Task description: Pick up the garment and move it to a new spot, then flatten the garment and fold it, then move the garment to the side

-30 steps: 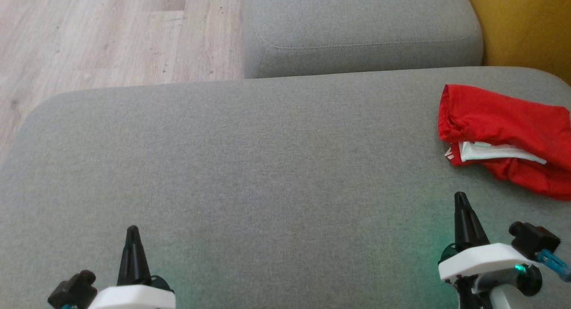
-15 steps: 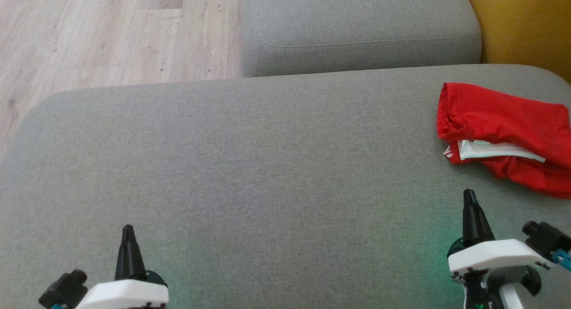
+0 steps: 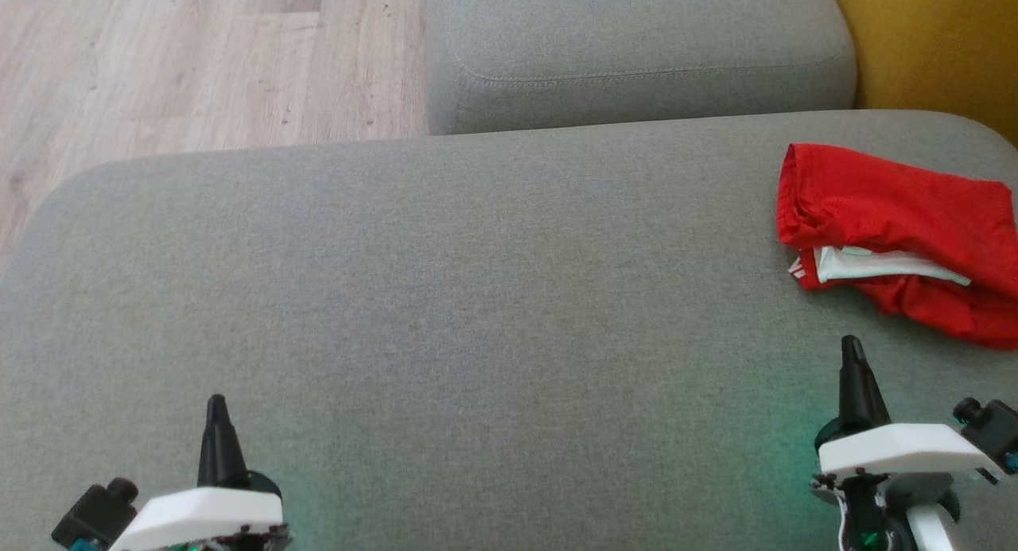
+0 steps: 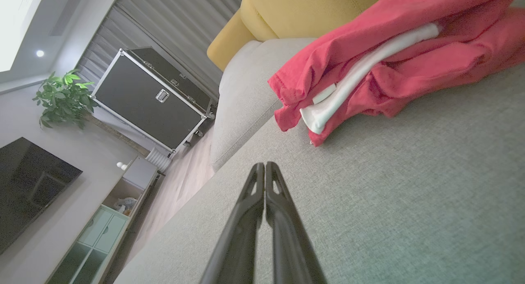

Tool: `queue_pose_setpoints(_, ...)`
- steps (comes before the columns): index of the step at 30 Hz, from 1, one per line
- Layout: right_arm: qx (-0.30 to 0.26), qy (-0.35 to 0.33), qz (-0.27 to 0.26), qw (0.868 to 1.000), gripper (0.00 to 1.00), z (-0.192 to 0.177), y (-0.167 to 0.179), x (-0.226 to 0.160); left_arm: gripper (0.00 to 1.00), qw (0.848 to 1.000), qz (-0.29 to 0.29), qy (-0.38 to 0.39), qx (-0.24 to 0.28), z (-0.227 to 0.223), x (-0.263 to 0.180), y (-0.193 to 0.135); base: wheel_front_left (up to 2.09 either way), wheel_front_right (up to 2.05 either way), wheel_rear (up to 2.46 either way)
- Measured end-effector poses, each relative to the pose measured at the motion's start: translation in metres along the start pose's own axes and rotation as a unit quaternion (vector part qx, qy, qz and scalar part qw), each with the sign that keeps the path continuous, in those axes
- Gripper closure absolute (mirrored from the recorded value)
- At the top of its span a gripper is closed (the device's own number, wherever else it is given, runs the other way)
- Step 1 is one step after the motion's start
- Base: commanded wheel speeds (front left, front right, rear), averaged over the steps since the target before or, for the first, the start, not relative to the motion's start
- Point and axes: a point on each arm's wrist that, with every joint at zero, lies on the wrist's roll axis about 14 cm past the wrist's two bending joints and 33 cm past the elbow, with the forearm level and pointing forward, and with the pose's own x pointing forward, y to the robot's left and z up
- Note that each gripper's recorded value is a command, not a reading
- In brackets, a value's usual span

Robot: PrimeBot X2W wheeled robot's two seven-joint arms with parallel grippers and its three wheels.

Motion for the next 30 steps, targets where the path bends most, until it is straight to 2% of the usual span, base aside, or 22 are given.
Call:
queue_pose_setpoints(14,0.078,-0.005,-0.007,0.997,1.00,0.006,-0.003,0.001,1.00,0.998,0.002,0.010,-0.066,-0.001,0.003,0.000,0.00,0.00,0.00)
queue_pose_setpoints(30,0.168,-0.009,-0.009,0.986,1.00,0.013,-0.006,0.001,1.00,0.990,-0.003,0.012,-0.142,0.004,0.009,-0.005,0.00,0.00,0.00)
